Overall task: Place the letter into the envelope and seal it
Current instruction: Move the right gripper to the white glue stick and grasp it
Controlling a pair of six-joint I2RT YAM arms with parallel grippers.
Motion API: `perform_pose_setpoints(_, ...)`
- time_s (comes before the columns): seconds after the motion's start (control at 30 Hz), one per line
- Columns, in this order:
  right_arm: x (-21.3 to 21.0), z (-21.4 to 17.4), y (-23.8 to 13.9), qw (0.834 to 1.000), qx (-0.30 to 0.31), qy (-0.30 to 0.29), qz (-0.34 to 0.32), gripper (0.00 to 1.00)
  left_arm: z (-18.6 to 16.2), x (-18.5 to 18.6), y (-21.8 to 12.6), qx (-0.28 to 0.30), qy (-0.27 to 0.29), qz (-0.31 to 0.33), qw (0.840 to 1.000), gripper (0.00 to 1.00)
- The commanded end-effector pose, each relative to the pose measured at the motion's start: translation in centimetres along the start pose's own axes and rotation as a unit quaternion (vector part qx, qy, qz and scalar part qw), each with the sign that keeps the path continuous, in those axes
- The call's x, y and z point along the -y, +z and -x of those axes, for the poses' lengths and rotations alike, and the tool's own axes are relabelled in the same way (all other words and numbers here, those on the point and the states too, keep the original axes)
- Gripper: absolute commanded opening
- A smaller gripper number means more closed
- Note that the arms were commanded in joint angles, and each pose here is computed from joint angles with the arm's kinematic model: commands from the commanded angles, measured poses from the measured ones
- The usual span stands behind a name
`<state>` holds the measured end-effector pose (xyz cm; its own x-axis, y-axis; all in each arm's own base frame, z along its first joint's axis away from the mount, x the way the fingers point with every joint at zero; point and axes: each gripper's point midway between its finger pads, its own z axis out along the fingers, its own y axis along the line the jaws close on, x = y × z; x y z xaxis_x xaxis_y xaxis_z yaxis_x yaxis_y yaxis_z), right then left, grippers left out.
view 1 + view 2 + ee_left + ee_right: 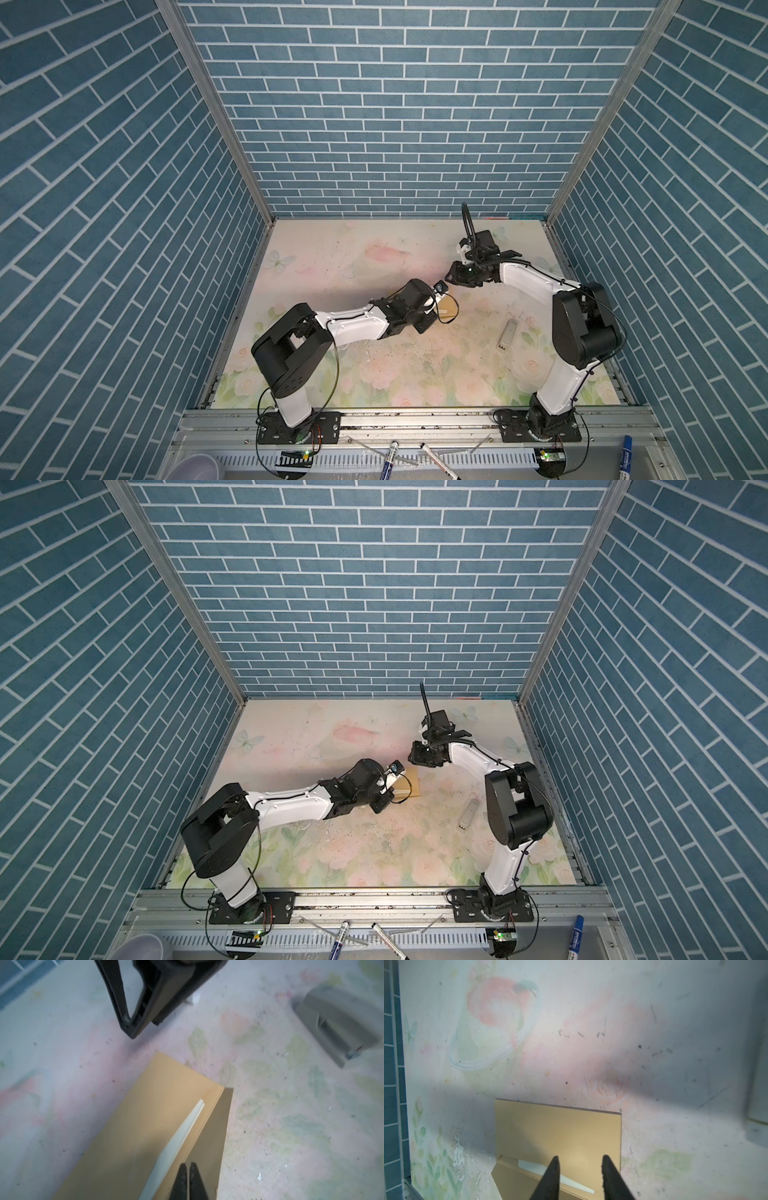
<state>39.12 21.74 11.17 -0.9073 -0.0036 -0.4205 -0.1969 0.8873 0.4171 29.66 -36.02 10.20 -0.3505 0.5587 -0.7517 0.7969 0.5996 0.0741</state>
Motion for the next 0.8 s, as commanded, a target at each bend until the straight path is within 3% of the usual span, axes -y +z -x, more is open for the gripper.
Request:
perform_pose_setpoints(0.0, 0.6, 3.1, -4.4, 0.996, 0.051, -0.048, -0.054, 0.47, 3.1, -1.2, -1.9, 0.037, 0.003, 0.030, 0.999, 0.17)
perform_pose_setpoints(0.17, 3.3, 5.0, -6.6, 0.989, 0.063, -0.059, -0.117, 0.57, 5.6, -2.2, -4.3, 0.069, 0.002, 0.049, 0.996, 0.32)
perform_pose_setpoints(0.33, 6.4, 6.1, -6.5, 0.979, 0.039, -0.066, -0.186, 0.71, 6.6, -3.2, -6.5, 0.093, -0.011, 0.067, 0.993, 0.52)
perform_pose_setpoints(0.53, 9.0, 6.5, -4.1, 0.972, -0.008, -0.058, -0.227, 0.71, 6.6, -4.7, -8.2, 0.108, -0.048, 0.092, 0.989, 0.66)
perform_pose_setpoints(0.77, 11.2, 6.4, -0.9, 0.966, -0.057, -0.046, -0.248, 0.71, 5.8, -6.0, -8.9, 0.098, -0.073, 0.117, 0.985, 0.99)
